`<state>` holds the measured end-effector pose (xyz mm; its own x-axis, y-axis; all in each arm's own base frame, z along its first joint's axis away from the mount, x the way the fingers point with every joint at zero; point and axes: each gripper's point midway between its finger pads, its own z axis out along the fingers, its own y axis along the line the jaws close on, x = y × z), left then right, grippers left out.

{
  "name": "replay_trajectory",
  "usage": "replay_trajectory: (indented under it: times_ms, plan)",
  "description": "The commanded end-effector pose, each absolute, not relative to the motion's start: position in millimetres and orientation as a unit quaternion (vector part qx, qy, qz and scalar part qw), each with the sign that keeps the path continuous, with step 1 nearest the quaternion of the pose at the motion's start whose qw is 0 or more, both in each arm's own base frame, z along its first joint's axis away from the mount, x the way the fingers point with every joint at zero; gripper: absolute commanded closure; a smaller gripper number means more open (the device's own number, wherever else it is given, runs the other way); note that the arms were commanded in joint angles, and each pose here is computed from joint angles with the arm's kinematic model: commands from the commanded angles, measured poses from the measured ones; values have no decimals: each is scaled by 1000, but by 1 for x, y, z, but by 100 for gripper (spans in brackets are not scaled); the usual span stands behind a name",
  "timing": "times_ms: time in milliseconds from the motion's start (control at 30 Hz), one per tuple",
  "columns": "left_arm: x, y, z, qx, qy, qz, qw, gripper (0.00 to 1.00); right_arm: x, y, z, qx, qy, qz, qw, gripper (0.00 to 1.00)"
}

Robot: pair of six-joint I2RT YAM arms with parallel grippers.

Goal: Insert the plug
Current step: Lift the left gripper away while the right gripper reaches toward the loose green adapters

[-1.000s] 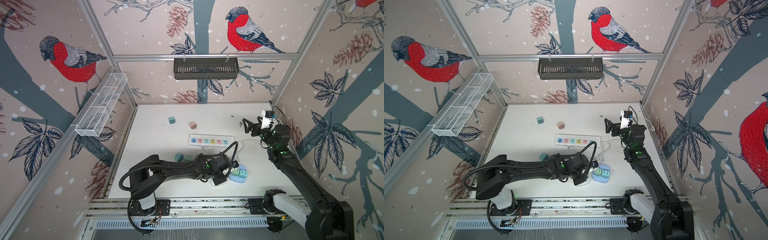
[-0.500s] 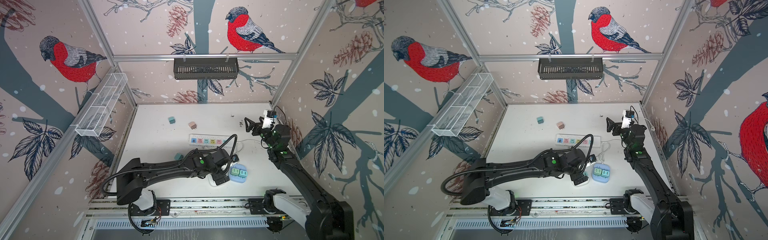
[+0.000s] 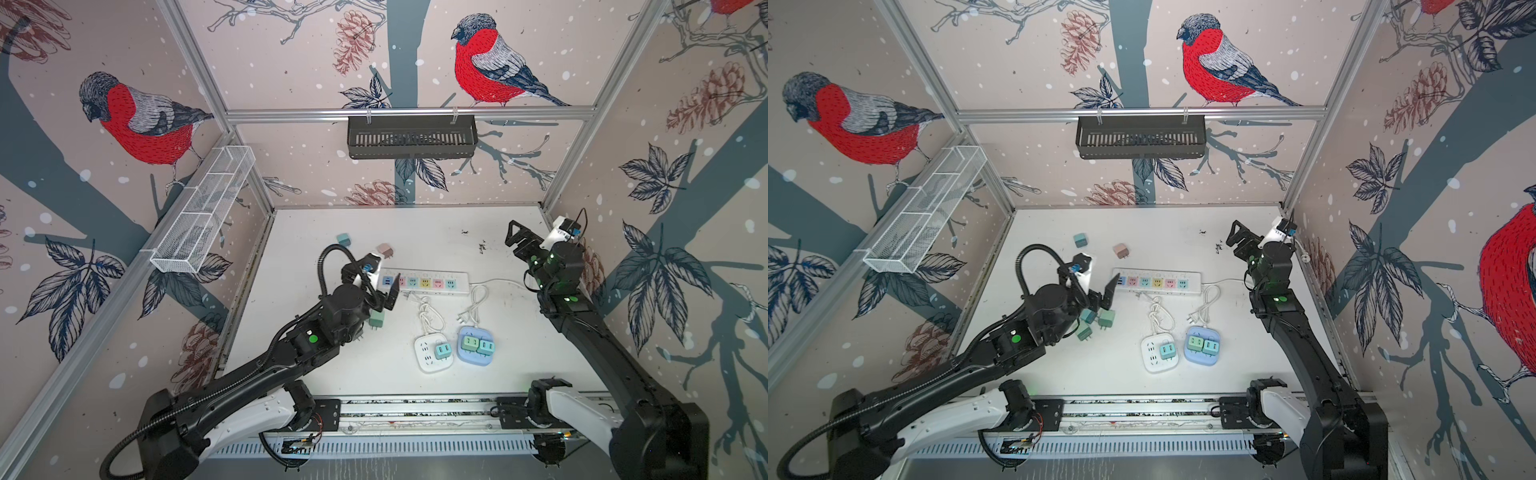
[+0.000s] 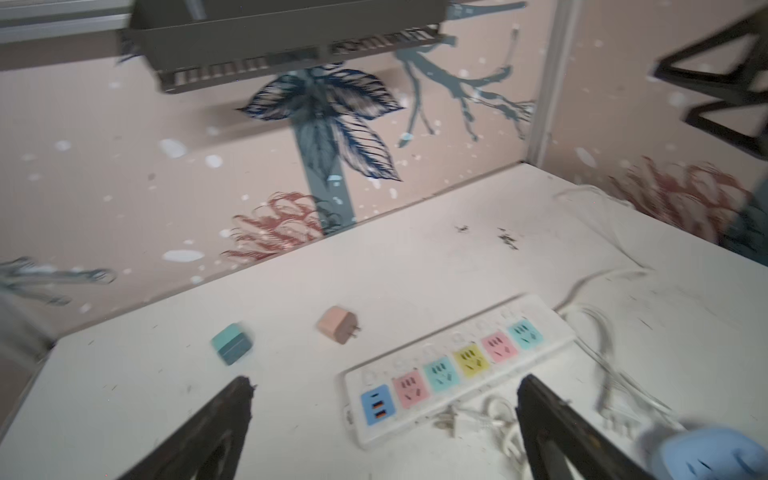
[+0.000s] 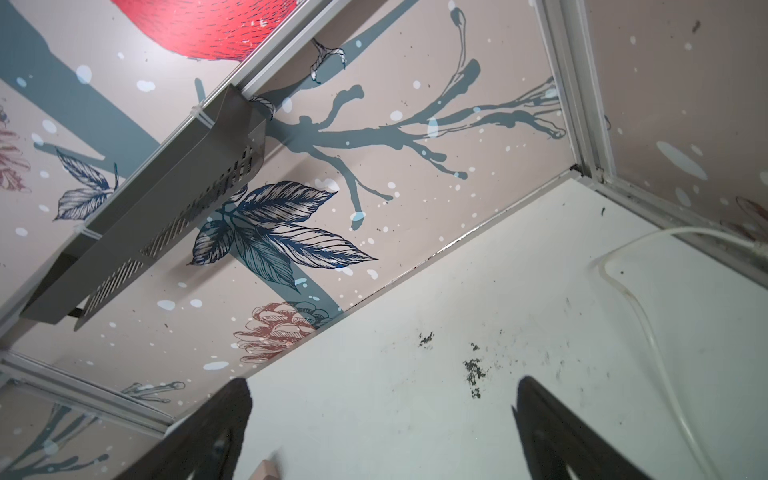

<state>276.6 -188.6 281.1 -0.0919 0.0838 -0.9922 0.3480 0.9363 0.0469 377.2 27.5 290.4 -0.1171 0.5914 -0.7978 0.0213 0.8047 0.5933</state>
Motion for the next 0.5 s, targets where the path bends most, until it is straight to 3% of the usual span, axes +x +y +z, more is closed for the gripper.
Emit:
replay_trajectory:
  times_ms: [0,67,167,233,333,467]
  plan:
    - [285,-145,293,25,689,-127,713,2,369,17,305,260,677,244,643,0]
    - [285,-126,273,-4,678,-130,723,2,359,7,311,284,659,238,655,0]
    - [286,-107,244,-8,669,-105,736,1,339,9,326,229,642,222,697,1]
    - [297,-85,230,-66,693,-72,714,2,327,10,327,221,632,234,705,1]
    - [316,-70,220,-119,723,-56,678,2,311,40,339,126,622,279,721,0]
    - [326,-73,213,-120,737,-45,663,2,305,90,345,72,652,350,669,0]
